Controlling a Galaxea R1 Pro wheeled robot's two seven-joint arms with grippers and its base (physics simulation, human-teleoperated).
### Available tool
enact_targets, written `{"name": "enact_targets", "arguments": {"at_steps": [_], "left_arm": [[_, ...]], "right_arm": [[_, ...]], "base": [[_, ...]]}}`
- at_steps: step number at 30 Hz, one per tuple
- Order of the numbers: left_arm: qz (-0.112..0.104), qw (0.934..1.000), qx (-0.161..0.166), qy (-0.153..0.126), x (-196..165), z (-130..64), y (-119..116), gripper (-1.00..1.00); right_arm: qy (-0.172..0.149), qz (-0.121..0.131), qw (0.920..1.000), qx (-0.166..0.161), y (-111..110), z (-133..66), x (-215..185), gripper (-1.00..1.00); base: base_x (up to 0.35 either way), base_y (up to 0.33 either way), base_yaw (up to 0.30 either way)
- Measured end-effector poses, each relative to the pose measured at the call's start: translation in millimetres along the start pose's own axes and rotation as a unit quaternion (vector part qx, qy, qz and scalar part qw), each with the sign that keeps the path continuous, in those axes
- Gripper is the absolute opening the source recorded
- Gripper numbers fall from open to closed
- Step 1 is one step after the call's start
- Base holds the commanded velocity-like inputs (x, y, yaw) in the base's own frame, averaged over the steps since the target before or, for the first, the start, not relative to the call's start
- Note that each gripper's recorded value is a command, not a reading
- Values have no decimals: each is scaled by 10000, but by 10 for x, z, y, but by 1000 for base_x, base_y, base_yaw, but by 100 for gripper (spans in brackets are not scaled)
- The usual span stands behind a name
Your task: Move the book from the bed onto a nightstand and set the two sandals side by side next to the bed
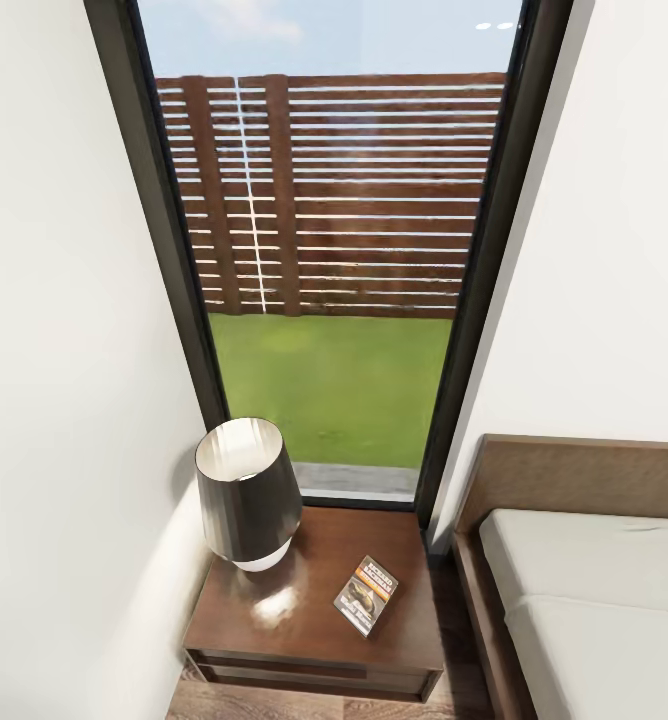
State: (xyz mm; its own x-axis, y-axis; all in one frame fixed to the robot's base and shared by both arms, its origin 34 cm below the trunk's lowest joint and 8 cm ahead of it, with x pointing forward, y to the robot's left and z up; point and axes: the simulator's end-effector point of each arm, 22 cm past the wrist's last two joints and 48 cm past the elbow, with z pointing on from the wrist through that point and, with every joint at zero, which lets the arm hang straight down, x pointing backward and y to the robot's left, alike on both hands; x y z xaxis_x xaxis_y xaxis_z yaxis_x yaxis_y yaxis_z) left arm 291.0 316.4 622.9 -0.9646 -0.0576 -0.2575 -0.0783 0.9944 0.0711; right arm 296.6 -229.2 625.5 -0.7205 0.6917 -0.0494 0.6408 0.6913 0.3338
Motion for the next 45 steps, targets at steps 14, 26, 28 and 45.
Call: {"name": "enact_targets", "arguments": {"at_steps": [14, 26, 28, 45], "left_arm": [[0, 10000, 2, -2, -2, 0, -2, 100], [0, 10000, 0, 0, 0, 0, 0, 100], [0, 10000, 0, 0, 0, 0, 0, 100], [0, 10000, 1, -1, -1, 0, -1, 100]], "right_arm": [[21, 11, 10000, 21, -36, -7, 37, 100], [26, 9, 10000, 28, -47, -10, 44, 100], [26, 8, 10000, 29, -49, -10, 43, 100], [55, 16, 10000, 79, -116, -24, 90, 100]], "base": [[0, 0, 0], [0, 0, 0], [0, 0, 0], [0, 0, 0]]}}
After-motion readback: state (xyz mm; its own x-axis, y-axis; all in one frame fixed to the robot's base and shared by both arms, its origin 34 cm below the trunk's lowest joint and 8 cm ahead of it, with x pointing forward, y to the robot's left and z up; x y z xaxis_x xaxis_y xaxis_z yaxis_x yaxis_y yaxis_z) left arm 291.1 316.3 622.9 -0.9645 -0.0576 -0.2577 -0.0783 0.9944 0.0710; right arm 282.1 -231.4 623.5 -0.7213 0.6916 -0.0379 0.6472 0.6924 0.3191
